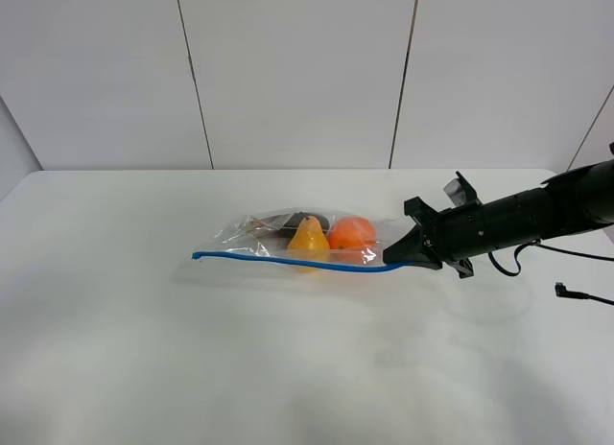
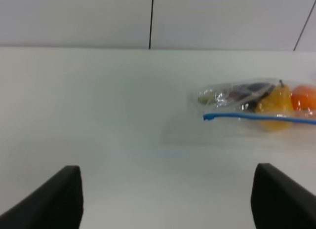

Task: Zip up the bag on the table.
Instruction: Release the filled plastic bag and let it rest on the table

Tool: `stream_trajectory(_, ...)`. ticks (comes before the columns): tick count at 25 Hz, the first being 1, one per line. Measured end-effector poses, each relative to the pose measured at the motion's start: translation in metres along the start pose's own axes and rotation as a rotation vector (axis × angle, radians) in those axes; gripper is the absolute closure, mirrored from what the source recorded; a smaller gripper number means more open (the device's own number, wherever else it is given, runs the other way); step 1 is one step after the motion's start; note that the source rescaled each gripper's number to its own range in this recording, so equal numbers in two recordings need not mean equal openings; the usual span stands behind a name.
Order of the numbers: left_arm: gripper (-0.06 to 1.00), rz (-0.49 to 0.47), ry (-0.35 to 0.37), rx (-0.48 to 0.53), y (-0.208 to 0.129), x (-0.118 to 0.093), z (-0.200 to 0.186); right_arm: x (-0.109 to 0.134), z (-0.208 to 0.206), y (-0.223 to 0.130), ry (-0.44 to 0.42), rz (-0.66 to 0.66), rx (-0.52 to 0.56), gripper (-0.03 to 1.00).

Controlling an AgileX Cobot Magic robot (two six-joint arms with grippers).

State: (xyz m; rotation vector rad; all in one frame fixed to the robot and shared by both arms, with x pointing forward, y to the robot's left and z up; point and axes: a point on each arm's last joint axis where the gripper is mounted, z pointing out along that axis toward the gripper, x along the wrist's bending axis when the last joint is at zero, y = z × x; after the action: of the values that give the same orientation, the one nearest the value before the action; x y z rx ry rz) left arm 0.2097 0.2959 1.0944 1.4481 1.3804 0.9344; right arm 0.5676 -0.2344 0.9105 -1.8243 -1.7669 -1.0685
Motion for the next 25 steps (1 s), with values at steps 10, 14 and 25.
stream_trajectory(10,-0.05,-0.008,0.000,0.168,-0.034,0.003,0.033,0.000,0.000,0.000,0.001,-0.002,0.003,0.97)
stream_trajectory(14,-0.05,-0.007,0.000,0.173,-0.035,0.003,0.034,0.000,0.000,0.000,0.001,-0.002,0.004,0.97)
stream_trajectory(25,-0.05,-0.007,0.001,0.175,-0.037,0.004,0.037,0.000,0.000,0.000,0.001,-0.002,0.004,0.97)
